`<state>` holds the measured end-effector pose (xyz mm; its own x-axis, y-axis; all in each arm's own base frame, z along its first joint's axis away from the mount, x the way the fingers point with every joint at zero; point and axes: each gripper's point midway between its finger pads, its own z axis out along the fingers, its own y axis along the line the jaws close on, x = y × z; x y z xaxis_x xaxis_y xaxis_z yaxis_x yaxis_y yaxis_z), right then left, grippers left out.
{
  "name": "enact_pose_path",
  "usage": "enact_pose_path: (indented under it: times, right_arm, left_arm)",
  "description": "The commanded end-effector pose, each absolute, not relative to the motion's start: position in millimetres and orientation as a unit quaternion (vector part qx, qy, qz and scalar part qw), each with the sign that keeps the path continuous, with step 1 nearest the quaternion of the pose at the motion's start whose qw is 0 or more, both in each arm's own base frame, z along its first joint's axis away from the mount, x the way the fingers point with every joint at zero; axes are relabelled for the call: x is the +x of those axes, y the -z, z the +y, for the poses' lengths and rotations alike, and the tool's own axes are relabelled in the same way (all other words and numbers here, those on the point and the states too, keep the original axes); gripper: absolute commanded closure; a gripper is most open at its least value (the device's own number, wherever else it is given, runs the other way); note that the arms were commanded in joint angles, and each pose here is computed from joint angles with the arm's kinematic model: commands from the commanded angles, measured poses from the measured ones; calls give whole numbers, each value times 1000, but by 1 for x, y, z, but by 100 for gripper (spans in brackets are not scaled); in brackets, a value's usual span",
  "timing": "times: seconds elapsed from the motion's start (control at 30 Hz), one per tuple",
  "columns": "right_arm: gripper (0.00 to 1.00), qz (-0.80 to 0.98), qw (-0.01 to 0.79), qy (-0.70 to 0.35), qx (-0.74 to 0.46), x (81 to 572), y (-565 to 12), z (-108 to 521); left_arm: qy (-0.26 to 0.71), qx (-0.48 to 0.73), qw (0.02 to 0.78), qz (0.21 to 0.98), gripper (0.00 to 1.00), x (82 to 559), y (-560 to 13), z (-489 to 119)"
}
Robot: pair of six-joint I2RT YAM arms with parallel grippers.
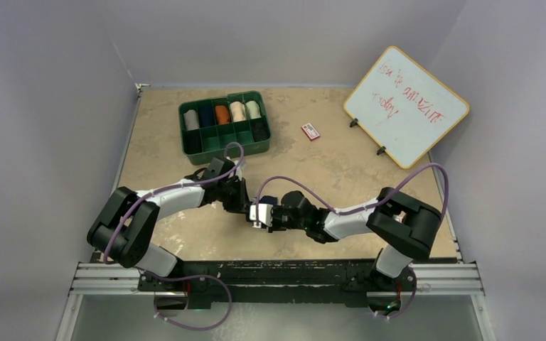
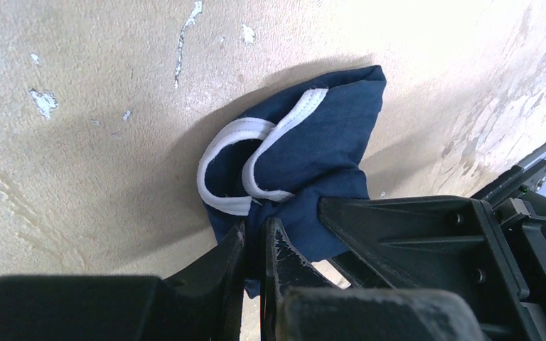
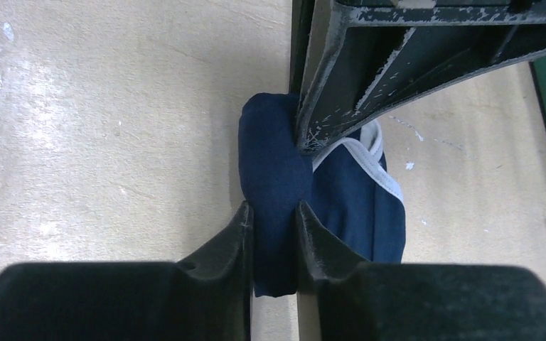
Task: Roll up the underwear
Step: Roll the underwear to the center of the board.
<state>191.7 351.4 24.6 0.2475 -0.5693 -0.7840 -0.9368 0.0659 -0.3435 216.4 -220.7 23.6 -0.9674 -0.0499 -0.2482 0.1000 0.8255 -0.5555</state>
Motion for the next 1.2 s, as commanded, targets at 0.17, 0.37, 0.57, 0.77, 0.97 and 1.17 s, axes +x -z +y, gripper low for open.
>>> enact_pose_path:
  times: [0.17,0.37,0.57,0.77,0.97,1.17]
  right_arm:
    - [98,618,419,-225,-626,186,-10,348]
    - [99,652,348,-359,-571,154,-18,367]
    - [96,713,275,-431,-480,156,-17,366]
    - [95,741,203,-490,-412,162,-22,360]
    - [93,770,112,-516,-358,167,-15,359]
    - [90,781,63,-536,-315,171,-8,355]
  left_arm:
    - [254,9,137,957,92,219,-24,-208]
    - [247,-32,171,953,75,228,-40,-201]
    - [248,-70,207,944,63,232,-58,-191]
    - [261,-75,237,933,58,229,-73,-186]
    - [302,-41,231,924,54,213,-70,-194]
    - [345,-16,217,913,52,200,-67,-206]
